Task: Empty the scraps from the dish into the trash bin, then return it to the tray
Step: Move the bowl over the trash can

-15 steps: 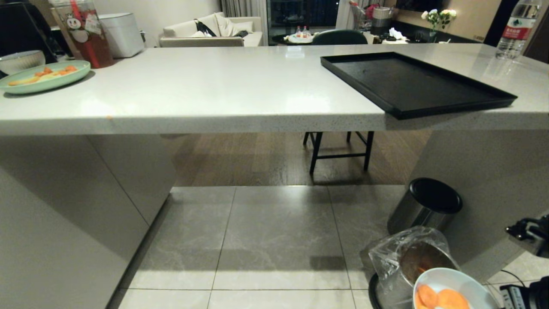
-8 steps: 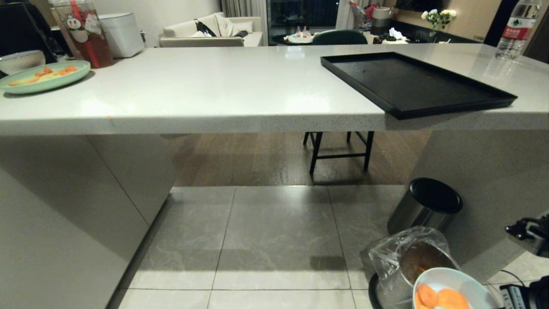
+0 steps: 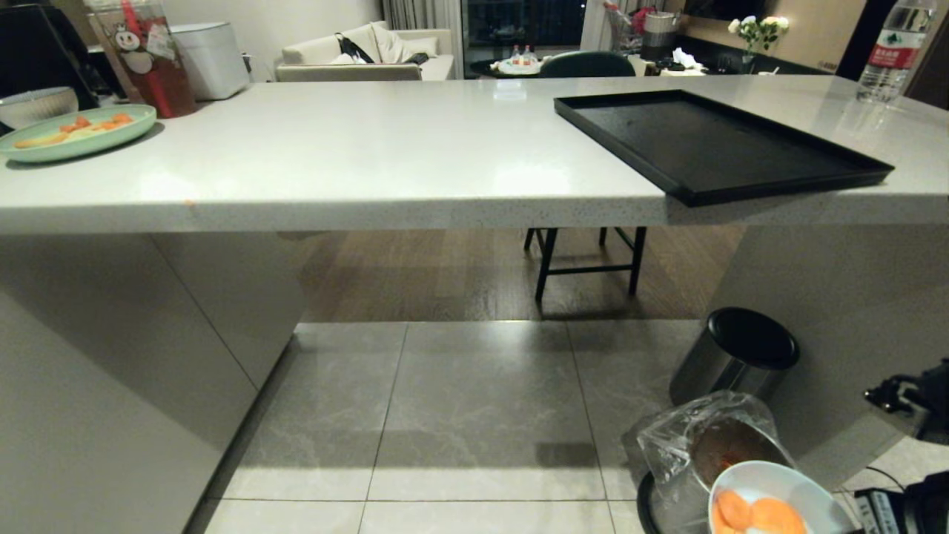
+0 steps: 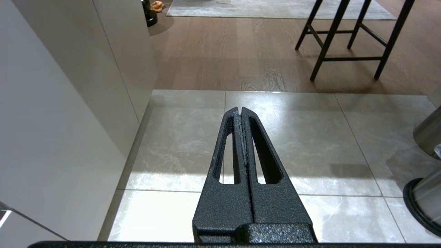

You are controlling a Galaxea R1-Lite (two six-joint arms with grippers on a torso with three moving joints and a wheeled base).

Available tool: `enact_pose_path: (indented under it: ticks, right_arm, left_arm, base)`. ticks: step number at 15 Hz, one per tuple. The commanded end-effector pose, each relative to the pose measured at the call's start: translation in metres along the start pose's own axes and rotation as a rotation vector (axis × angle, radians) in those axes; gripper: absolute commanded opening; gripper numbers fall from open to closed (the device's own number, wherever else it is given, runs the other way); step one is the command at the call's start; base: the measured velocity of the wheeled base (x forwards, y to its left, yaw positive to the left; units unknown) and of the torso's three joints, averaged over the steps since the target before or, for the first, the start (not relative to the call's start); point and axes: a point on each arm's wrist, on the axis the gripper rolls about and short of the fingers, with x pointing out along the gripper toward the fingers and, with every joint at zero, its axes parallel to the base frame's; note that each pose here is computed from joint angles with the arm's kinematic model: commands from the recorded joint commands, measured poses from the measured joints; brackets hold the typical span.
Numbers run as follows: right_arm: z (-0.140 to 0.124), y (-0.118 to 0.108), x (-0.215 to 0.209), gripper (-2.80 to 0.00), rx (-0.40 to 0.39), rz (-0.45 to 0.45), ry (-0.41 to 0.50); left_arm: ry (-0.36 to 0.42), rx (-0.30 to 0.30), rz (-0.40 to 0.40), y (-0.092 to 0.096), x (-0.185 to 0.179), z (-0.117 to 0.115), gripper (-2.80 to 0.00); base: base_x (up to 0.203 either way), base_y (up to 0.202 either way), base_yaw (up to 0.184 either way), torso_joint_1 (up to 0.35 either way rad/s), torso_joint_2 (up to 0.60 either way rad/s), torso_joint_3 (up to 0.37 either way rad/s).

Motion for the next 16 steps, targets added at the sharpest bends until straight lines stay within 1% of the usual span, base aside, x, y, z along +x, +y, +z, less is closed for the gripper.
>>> enact_pose_path:
  ticks: [1, 4, 6, 8, 12, 13, 16]
  right_arm:
    - [0.0003, 0.0003, 0.001, -2.8, 0.003, -0.004, 0.007]
    - [0.0008, 0.0006, 0.0023, -2.8, -0.002, -0.007, 0.012]
    - [0.0015, 0.001, 0.0031, -2.8, -0.028, -0.009, 0.016]
    - [0.0015, 0.0011, 0.0031, -2.8, -0.03, -0.008, 0.017]
    - [0.0014, 0.001, 0.0028, -2.8, -0.03, -0.007, 0.015]
    - [0.0014, 0.001, 0.0028, -2.8, -0.03, -0.007, 0.015]
    - [0.0014, 0.001, 0.0028, -2.8, -0.031, -0.007, 0.015]
  left_arm:
    - [0.0, -0.001, 0.001, 0.0, 0.0001, 0.0001, -2.8]
    - [-0.001, -0.001, 0.001, 0.0, 0.0, 0.0001, -2.8]
    - [-0.001, -0.001, 0.001, 0.0, 0.0, 0.0001, -2.8]
    - [0.0, -0.001, 0.001, 0.0, 0.0001, 0.0001, -2.8]
    - [-0.001, -0.001, 0.001, 0.0, 0.0, 0.0001, -2.8]
    - [-0.001, -0.001, 0.001, 0.0, 0.0, 0.0001, -2.8]
    - [0.0, -0.001, 0.001, 0.0, 0.0001, 0.0001, -2.8]
  base:
    - [0.0, 0.0, 0.0, 0.0, 0.0, 0.0]
    - [0.0, 0.0, 0.0, 0.0, 0.0, 0.0]
    - [0.0, 0.0, 0.0, 0.0, 0.0, 0.0]
    - [0.0, 0.0, 0.0, 0.0, 0.0, 0.0]
    - [-0.175, 0.0, 0.0, 0.004, 0.0, 0.003]
    - [-0.094, 0.0, 0.0, -0.007, 0.0, 0.004]
    - [0.0, 0.0, 0.0, 0.0, 0.0, 0.0]
